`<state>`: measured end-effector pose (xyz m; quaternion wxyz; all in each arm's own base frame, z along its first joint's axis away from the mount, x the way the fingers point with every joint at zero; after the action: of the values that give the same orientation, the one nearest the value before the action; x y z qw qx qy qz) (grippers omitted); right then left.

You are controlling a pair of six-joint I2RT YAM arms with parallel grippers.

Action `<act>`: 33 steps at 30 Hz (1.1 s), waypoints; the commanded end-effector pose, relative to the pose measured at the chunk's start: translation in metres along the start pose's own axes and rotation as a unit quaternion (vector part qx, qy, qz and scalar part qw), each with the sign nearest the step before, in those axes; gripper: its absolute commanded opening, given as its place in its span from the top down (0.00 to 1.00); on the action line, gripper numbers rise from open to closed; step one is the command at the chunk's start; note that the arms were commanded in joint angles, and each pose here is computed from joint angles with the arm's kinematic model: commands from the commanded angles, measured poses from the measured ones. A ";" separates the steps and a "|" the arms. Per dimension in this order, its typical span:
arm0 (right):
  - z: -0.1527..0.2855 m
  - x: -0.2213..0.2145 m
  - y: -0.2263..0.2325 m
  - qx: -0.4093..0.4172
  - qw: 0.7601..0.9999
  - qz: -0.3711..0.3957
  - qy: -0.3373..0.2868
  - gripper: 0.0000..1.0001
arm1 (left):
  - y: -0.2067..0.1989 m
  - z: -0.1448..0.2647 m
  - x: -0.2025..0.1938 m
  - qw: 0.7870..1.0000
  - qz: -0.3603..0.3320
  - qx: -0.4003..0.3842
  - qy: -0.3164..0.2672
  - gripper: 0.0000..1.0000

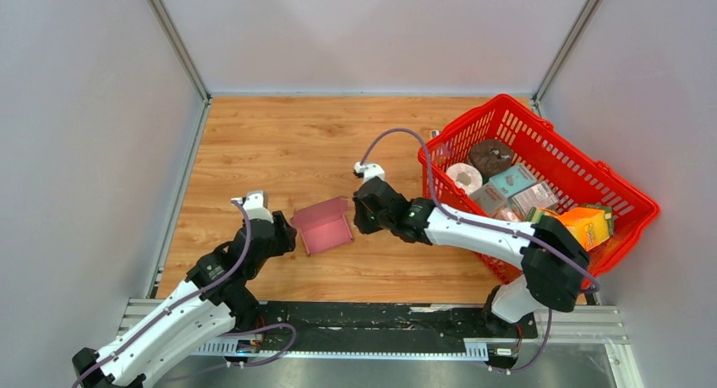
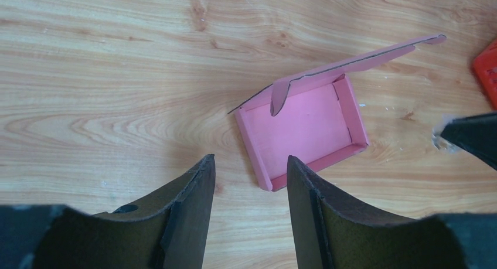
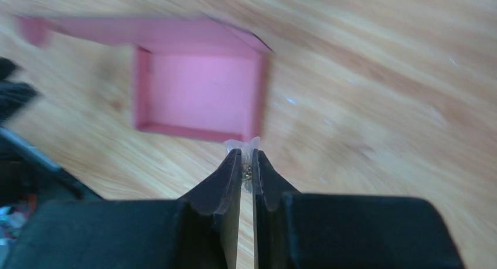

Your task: Fold the paper box

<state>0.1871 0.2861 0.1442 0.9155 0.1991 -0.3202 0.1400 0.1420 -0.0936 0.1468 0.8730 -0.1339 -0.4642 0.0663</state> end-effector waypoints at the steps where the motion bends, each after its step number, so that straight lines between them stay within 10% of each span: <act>1: -0.012 0.046 0.064 0.118 0.991 0.000 -0.066 0.87 | 0.003 0.006 0.008 1.000 0.012 0.015 -0.014 0.43; 10: -0.032 0.040 0.067 0.110 0.991 0.047 -0.054 0.37 | 0.006 0.008 0.025 0.998 -0.018 0.055 0.010 0.27; 33: -0.055 0.069 -0.003 0.207 0.957 0.195 -0.051 0.45 | -0.013 -0.047 0.038 0.988 -0.150 -0.007 0.018 0.36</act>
<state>0.2582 0.3005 0.1255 0.8307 0.2952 -0.3313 0.3361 0.1903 -0.0986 0.1493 0.8941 -0.0639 -0.4397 -0.0555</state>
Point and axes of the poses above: each gripper's point midway between its finger pads, its own z axis back along the fingers, its own y axis along the line the jaws close on, x = y × z, the point moved 6 cm from there along z, back along the fingers, and after that the axes turned 2 degrees about -z, right-handed, at the moved point
